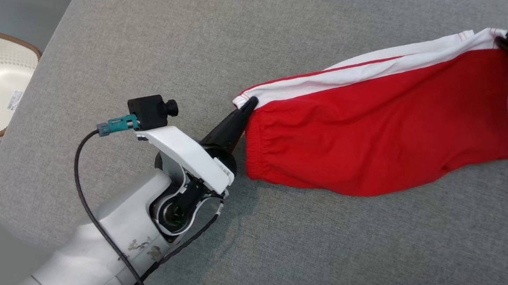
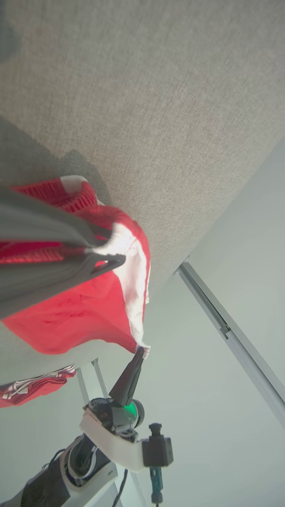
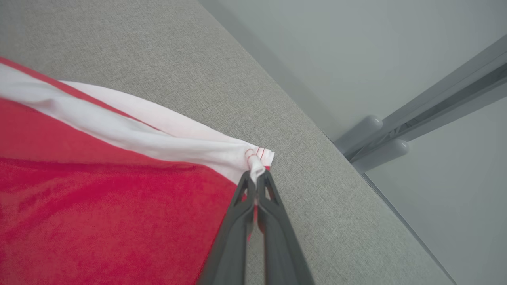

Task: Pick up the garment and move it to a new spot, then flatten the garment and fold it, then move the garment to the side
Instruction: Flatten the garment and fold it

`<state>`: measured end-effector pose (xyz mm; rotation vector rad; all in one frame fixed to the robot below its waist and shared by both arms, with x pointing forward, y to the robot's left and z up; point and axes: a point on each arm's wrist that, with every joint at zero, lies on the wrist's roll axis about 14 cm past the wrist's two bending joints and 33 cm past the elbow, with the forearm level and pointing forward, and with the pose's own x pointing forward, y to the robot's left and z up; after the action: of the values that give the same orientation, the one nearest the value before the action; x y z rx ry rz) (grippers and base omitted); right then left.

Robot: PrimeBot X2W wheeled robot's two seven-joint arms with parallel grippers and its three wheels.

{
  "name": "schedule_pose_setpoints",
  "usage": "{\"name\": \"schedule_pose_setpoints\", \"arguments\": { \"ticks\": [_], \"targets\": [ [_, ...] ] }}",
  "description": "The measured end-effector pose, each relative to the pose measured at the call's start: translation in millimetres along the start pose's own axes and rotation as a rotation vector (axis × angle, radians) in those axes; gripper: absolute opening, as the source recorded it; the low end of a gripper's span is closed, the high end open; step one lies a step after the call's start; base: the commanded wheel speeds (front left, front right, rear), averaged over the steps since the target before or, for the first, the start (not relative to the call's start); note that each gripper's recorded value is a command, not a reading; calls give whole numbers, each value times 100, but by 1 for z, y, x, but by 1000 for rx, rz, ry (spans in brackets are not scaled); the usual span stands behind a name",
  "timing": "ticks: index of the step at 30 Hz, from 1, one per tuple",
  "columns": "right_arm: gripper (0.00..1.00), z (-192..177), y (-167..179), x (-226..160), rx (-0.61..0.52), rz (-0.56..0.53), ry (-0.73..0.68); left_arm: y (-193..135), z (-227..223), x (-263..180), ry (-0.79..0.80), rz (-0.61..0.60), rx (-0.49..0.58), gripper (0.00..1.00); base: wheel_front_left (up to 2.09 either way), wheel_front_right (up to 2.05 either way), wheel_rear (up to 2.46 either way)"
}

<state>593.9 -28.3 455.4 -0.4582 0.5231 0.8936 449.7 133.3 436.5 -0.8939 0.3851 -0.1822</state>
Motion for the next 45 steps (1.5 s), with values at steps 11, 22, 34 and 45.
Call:
{"name": "schedule_pose_setpoints", "arguments": {
  "ticks": [11,22,34,45],
  "targets": [
    [0,-6,-13,36,-147,-31,67,4,-10,16,-11,25,-25,0,0,0,0],
    [22,-16,-23,53,-200,-59,87,8,-12,26,-29,41,-24,0,0,0,0],
    [100,-9,-38,39,-146,-126,37,16,-1,24,-58,73,37,100,0,0,0],
    [100,5,-40,-6,-71,-204,-55,23,25,-3,-93,98,252,100,0,0,0]
  ]
}}
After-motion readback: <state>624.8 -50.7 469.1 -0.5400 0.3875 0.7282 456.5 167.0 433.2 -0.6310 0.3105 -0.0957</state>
